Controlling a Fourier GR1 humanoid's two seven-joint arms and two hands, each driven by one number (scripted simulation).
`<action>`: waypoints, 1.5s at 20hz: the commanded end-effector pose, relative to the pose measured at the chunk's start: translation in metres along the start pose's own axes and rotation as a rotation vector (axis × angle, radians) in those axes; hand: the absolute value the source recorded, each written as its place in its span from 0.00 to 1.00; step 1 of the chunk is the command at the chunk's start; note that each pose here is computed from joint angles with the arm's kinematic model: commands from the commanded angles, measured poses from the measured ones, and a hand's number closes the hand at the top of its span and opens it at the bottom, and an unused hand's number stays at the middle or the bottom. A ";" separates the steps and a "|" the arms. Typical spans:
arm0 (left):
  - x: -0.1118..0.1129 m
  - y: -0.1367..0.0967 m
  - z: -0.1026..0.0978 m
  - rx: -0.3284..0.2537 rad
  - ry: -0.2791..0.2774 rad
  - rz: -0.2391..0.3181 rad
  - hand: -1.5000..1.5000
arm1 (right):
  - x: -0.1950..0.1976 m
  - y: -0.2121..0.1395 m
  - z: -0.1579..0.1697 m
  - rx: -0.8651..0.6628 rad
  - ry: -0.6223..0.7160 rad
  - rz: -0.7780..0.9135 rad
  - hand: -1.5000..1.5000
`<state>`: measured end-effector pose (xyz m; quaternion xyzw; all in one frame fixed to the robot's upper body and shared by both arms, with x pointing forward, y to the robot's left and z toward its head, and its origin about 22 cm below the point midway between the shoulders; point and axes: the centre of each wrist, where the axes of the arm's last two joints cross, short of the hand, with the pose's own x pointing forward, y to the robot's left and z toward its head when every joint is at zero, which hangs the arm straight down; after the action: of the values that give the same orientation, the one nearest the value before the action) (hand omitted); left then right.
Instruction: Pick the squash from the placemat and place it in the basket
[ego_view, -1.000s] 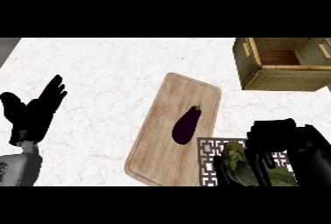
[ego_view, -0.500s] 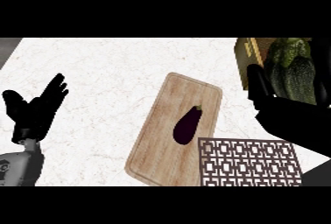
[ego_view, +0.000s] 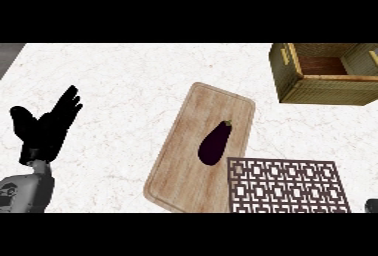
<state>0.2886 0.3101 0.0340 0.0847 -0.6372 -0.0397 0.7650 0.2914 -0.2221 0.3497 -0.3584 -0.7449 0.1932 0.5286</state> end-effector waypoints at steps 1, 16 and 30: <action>0.006 0.003 -0.001 0.014 0.007 -0.002 0.50 | -0.031 0.001 -0.025 0.006 0.030 0.027 1.00; 0.007 0.019 -0.002 0.009 -0.011 0.001 0.50 | -0.154 0.012 -0.048 -0.207 0.167 0.023 1.00; 0.030 0.009 0.009 -0.007 -0.028 -0.008 0.50 | -0.174 0.007 -0.098 -0.157 0.124 -0.157 0.00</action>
<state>0.2927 0.3120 0.0506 0.0828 -0.6403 -0.0378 0.7627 0.4088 -0.3452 0.2573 -0.3583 -0.7405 0.1025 0.5593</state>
